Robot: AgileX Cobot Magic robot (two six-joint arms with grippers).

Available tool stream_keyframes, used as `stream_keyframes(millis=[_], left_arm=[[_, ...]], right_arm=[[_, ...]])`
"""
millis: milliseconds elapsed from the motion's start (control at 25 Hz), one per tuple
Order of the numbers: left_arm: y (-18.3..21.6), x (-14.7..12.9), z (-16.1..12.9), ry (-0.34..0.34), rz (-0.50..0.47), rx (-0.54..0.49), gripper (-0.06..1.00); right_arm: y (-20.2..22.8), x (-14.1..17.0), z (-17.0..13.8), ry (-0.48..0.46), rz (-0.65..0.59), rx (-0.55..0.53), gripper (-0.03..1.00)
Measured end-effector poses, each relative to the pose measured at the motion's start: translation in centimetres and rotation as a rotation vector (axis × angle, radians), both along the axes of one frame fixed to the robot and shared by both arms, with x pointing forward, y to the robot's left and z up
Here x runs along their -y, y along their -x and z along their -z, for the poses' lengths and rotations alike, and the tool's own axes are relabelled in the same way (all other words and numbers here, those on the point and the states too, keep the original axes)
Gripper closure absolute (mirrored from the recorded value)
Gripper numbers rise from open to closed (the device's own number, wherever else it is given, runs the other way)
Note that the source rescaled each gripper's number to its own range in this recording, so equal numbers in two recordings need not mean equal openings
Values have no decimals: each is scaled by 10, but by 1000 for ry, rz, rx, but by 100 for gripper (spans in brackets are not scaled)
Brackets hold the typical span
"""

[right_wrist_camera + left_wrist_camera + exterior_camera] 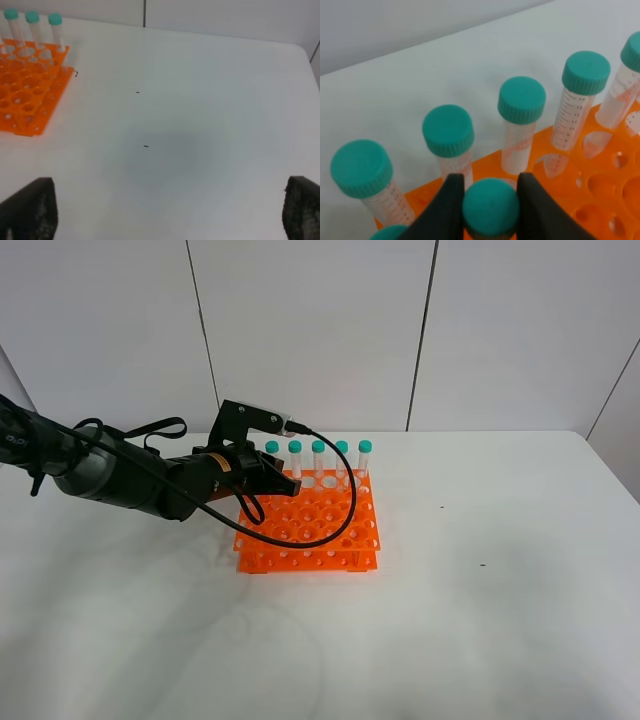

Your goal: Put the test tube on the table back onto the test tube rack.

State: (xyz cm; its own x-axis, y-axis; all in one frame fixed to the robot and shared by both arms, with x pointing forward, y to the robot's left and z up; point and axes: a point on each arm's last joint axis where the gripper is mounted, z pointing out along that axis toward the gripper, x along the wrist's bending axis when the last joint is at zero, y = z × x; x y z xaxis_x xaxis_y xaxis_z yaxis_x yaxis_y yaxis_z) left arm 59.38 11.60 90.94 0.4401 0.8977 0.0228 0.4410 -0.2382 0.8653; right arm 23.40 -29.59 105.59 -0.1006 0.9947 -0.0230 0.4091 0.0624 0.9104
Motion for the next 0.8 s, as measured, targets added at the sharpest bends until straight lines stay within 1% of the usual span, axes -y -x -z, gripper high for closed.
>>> stream_keyframes(millis=[80, 120, 240, 280, 320, 440, 520, 680, 800], left_arm=[[0, 0, 0, 2, -1, -1, 94], [0, 0, 0, 3, -2, -3, 90], [-2, 1, -1, 15, -10, -18, 65], [-2, 1, -2, 18, -12, -21, 58], [-2, 2, -2, 22, -14, -23, 54], [-2, 2, -10, 32, -16, -18, 49], [-1, 2, -23, 46, -14, 8, 48], [7, 2, -67, 97, -2, 100, 48], [19, -2, -107, 131, 9, 152, 48]], right_arm=[[0, 0, 0, 0, 0, 0, -3], [0, 0, 0, 0, 0, 0, -3], [0, 0, 0, 0, 0, 0, -3], [0, 0, 0, 0, 0, 0, -3], [0, 0, 0, 0, 0, 0, -3], [0, 0, 0, 0, 0, 0, -3], [0, 0, 0, 0, 0, 0, -3], [0, 0, 0, 0, 0, 0, -3], [0, 0, 0, 0, 0, 0, -3]])
